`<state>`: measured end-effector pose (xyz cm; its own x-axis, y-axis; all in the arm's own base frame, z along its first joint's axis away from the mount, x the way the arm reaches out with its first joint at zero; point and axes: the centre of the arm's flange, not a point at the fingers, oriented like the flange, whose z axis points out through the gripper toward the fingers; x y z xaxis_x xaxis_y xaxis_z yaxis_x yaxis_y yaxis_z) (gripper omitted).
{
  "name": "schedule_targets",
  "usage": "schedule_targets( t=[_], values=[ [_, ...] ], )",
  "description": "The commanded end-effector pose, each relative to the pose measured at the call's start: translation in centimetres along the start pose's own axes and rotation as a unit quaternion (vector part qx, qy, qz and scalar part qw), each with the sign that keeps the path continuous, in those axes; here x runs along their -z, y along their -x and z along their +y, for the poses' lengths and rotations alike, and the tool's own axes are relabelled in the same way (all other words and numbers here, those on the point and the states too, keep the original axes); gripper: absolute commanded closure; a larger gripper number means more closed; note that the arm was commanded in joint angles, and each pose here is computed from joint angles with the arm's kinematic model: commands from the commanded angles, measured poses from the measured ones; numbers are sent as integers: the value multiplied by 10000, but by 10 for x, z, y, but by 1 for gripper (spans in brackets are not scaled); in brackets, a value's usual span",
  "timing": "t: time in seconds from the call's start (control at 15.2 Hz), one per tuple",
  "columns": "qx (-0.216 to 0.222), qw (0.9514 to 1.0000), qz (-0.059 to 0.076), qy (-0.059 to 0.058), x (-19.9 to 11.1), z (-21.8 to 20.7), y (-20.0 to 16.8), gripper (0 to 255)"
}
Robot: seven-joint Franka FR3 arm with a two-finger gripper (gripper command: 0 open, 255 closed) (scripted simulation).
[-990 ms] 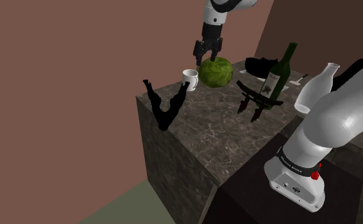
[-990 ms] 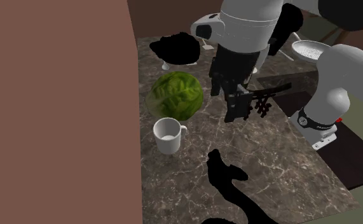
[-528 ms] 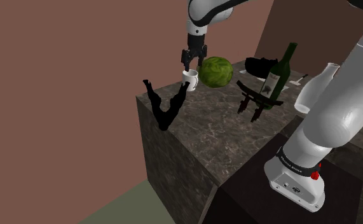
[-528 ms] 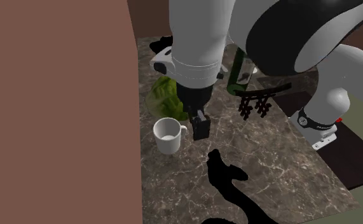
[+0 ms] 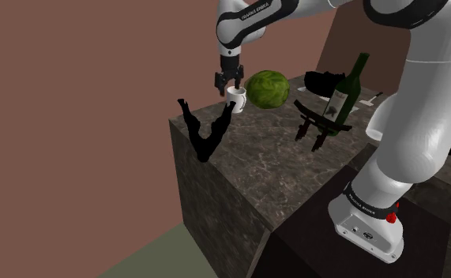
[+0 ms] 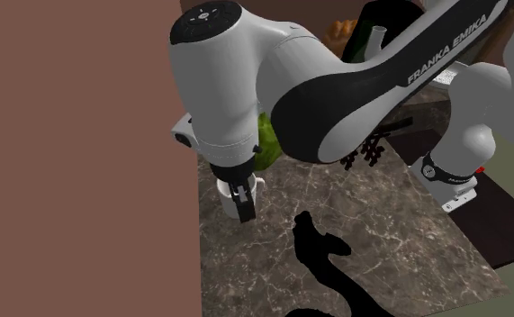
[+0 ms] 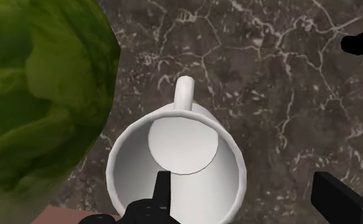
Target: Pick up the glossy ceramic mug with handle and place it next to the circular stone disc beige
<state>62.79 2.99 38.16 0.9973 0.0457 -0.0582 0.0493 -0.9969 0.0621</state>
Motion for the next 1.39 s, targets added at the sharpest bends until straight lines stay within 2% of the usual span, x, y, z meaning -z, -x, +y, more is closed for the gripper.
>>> schedule_targets(
  t=[0.0, 0.26, 0.79, 0.86, 1.32],
  values=[
    [5, 10000, -1, 4, -10, 0, -2, 0],
    [5, 10000, -1, 4, -34, 0, -2, 0],
    [5, 10000, -1, 4, -34, 0, -2, 0],
    [5, 10000, -1, 4, -34, 0, -2, 255],
    [5, 10000, -1, 4, -34, 0, -2, 255]
  ],
)
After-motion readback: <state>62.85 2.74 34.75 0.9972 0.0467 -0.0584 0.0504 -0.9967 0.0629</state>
